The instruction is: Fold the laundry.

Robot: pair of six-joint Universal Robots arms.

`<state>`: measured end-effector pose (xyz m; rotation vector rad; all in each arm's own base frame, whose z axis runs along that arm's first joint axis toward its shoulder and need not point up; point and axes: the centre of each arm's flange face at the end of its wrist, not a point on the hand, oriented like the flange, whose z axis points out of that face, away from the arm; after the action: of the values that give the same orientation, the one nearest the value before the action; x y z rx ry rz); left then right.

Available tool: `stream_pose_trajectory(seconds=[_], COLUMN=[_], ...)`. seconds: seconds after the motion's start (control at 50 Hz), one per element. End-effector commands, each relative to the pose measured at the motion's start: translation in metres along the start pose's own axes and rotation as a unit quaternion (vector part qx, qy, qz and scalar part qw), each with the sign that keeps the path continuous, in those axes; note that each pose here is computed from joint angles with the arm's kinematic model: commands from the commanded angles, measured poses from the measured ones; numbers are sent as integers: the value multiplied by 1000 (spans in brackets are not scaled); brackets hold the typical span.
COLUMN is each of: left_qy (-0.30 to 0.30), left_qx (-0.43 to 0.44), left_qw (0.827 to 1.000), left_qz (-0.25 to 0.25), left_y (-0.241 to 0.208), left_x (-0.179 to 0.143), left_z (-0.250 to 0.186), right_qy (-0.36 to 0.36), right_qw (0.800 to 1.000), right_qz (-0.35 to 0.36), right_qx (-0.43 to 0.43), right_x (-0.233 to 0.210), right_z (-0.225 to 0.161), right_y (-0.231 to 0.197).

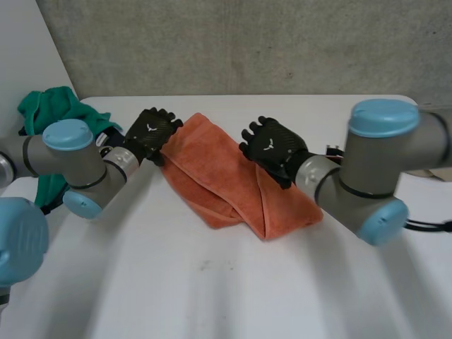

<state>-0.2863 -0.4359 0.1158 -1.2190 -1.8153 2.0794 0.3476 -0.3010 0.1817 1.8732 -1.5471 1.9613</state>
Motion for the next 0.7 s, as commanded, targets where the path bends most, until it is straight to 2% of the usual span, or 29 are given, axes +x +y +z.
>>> stream_pose_trajectory(seconds=[0.02,0.2,0.34,0.38,0.48,0.7], left_qy=[11,-5,-9,-9,-13,-9], left_qx=[-26,-21,-23,-22,-13,-11], left_qw=[1000,1000,1000,1000,1000,1000], left_qz=[-11,-9,-10,-10,-6,-28], left_y=[1,-27,-38,-42,-52,-61], left_x=[6,-10,-14,-15,-17,-4], left_z=[-10,-37,-49,-50,-52,-51], right_qy=[-10,-29,-2,35,85,148], right_qw=[998,996,995,993,989,986], right_qz=[-68,-81,-98,-109,-106,-4], right_qx=[13,10,30,41,61,76], right_x=[-15,-36,-18,9,45,104], right_z=[47,70,68,58,29,-56], right_y=[28,52,40,23,-9,-63])
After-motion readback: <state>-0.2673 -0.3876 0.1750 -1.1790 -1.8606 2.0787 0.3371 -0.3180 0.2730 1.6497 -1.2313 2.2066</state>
